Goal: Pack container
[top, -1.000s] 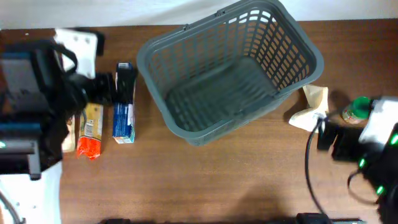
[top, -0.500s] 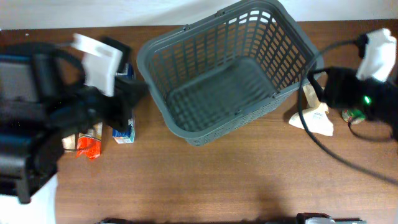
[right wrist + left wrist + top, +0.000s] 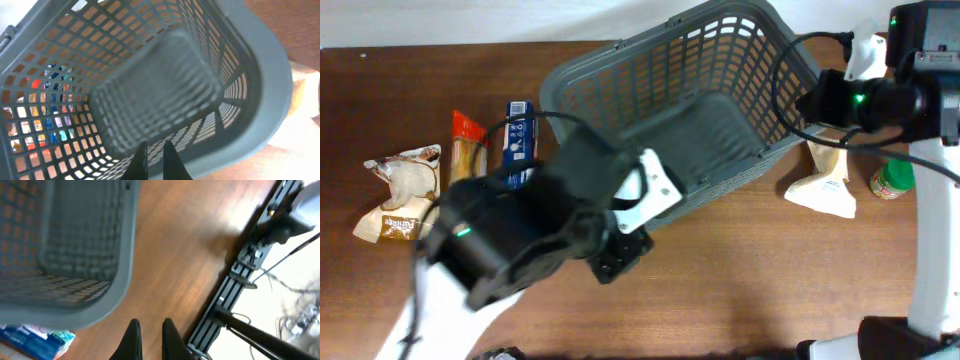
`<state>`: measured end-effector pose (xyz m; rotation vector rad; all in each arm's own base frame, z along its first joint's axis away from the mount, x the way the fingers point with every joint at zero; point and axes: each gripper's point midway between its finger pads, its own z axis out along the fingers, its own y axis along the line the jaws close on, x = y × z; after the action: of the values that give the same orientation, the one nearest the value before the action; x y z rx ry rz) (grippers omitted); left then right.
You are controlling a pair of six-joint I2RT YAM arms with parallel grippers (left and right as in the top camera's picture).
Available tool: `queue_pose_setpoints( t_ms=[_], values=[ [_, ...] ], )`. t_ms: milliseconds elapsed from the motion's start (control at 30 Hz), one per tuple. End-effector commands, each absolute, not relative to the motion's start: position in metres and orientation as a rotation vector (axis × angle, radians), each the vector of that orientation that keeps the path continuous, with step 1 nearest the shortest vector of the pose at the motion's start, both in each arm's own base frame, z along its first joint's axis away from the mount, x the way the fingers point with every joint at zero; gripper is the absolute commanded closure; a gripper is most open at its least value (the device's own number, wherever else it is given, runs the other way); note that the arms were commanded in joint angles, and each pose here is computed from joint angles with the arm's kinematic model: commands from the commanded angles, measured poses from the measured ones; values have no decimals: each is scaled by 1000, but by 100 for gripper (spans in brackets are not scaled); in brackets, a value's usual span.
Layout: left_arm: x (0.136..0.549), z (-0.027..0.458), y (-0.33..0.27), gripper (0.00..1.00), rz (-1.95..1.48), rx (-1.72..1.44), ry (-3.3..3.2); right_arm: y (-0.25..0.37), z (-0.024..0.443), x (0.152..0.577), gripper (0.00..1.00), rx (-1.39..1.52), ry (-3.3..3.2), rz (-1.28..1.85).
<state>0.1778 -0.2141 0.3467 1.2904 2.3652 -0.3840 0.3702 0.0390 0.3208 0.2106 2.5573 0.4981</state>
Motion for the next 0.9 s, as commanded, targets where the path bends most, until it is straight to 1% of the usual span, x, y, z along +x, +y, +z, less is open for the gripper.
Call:
queue_pose_setpoints(
  t_ms=[0, 167, 467, 700, 800, 867],
  values=[
    [188, 314, -234, 98, -346, 1392, 2416, 39, 314, 380, 96, 228, 2569, 519],
    [190, 284, -250, 98, -328, 1468, 2493, 39, 297, 389, 96, 245, 2618, 518],
    [199, 255, -263, 98, -292, 1514, 2578, 40, 272, 396, 96, 264, 2694, 520],
    [207, 223, -253, 98, -153, 1535, 2647, 30, 257, 374, 96, 303, 2807, 395],
    [213, 204, -242, 98, -36, 1538, 2675, 41, 255, 368, 96, 264, 2838, 400],
    [220, 201, -237, 98, -3, 1451, 2714, 52, 254, 362, 96, 219, 2862, 401]
  ],
)
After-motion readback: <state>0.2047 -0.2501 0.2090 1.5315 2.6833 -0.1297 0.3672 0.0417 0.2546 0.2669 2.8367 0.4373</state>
